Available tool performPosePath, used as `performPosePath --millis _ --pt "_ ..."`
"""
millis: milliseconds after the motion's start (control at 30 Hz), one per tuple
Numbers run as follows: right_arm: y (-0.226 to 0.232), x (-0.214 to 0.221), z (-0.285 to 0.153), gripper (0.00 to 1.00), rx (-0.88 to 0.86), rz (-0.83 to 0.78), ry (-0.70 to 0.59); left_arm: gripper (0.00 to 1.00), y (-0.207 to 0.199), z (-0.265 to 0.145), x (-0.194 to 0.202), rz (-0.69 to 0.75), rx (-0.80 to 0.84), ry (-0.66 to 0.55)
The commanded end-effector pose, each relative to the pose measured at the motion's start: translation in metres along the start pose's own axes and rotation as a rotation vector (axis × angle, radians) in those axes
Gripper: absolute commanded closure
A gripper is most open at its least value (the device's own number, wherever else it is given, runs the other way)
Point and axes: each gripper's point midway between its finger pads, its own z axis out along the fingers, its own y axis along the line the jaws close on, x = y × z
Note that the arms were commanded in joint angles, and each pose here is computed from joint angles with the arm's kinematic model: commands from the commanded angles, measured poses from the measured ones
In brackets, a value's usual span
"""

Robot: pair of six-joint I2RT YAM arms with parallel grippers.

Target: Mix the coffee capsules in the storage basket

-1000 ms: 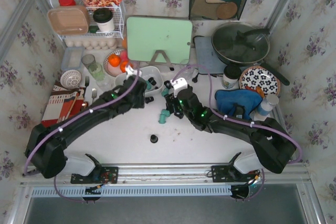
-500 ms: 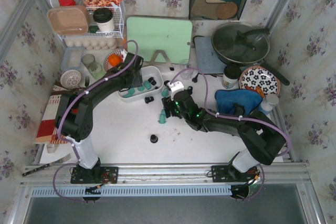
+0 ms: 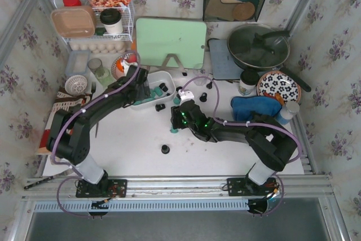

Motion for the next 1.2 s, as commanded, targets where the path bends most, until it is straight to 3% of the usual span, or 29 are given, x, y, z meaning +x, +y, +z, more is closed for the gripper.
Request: performPosePath --millis 0,167,633,767,967,1167 --pt "0.008 0.001 0.009 0.41 -0.007 0.062 0.000 0.30 -0.001 -0.017 -0.008 -0.040 0.031 -0.064" --pt "0.015 0.015 0.019 0.48 -0.021 0.071 0.050 0.31 0.003 -0.045 0.004 -0.024 0.069 -0.071" --pt "0.003 0.029 0.035 0.49 0.051 0.008 0.091 0.32 0.009 -0.096 0.062 0.103 0.121 -0.025" --pt "-0.001 0.030 0.038 0.56 0.072 -0.005 0.094 0.32 0.017 -0.102 0.070 0.129 0.092 -0.031" --pt "0.007 0.015 0.029 0.68 0.016 -0.022 0.040 0.32 0.026 -0.109 0.081 0.149 0.114 -0.057" --pt "0.016 -0.023 0.019 0.69 0.003 -0.058 -0.045 0.32 0.032 -0.109 0.094 0.175 0.127 -0.057"
